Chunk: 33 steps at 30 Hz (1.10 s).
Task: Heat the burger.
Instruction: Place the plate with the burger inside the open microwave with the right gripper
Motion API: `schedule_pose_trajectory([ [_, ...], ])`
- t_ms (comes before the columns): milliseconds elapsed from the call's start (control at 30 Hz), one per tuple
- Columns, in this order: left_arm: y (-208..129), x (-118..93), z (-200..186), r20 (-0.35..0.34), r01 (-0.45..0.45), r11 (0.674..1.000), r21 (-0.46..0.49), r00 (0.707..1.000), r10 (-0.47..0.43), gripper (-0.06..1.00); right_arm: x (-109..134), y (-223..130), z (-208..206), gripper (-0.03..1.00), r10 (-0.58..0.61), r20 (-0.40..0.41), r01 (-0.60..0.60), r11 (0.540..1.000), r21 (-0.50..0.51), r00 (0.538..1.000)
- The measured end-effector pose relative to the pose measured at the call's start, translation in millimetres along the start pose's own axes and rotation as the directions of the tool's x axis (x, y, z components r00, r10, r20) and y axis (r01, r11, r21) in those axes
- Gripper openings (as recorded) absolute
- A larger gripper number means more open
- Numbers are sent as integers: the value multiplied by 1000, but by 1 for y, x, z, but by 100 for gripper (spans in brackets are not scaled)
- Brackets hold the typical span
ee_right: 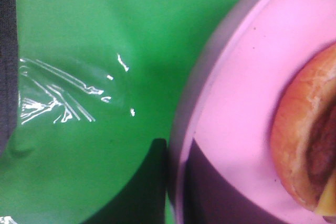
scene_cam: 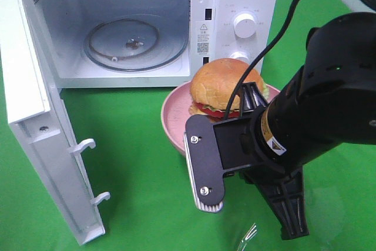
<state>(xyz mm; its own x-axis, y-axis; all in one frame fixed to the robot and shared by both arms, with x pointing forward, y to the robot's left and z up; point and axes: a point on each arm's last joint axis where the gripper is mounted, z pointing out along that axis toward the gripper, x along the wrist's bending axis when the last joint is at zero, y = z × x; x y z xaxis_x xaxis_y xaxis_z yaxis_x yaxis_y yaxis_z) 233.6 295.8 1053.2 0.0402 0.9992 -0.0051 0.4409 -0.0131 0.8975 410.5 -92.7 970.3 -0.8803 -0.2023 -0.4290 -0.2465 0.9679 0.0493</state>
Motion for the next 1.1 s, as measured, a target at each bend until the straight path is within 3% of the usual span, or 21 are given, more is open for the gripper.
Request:
schedule_pose_trajectory([
  [133, 0, 0, 0, 0, 0, 1000, 0, 1000, 0, 0, -3, 6, 0, 2, -149, 39, 152, 986, -64, 988],
  [300, 0, 0, 0, 0, 0, 1000, 0, 1000, 0, 0, -3, 9, 0, 2, -199, 55, 203, 975, -85, 978],
  [567, 0, 0, 0, 0, 0, 1000, 0, 1000, 0, 0, -8, 19, -2, 2, -323, 156, 346, 924, -160, 934],
  [767, 0, 0, 0, 0, 0, 1000, 0, 1000, 0, 0, -12, 26, 6, 2, -368, 149, 390, 905, -168, 918],
  [900, 0, 0, 0, 0, 0, 1000, 0, 1000, 0, 0, -24, 35, 16, 2, -382, 147, 403, 900, -164, 912],
  [1100, 0, 0, 0, 0, 0, 1000, 0, 1000, 0, 0, -64, 39, 29, 2, -361, 156, 387, 902, -192, 919],
])
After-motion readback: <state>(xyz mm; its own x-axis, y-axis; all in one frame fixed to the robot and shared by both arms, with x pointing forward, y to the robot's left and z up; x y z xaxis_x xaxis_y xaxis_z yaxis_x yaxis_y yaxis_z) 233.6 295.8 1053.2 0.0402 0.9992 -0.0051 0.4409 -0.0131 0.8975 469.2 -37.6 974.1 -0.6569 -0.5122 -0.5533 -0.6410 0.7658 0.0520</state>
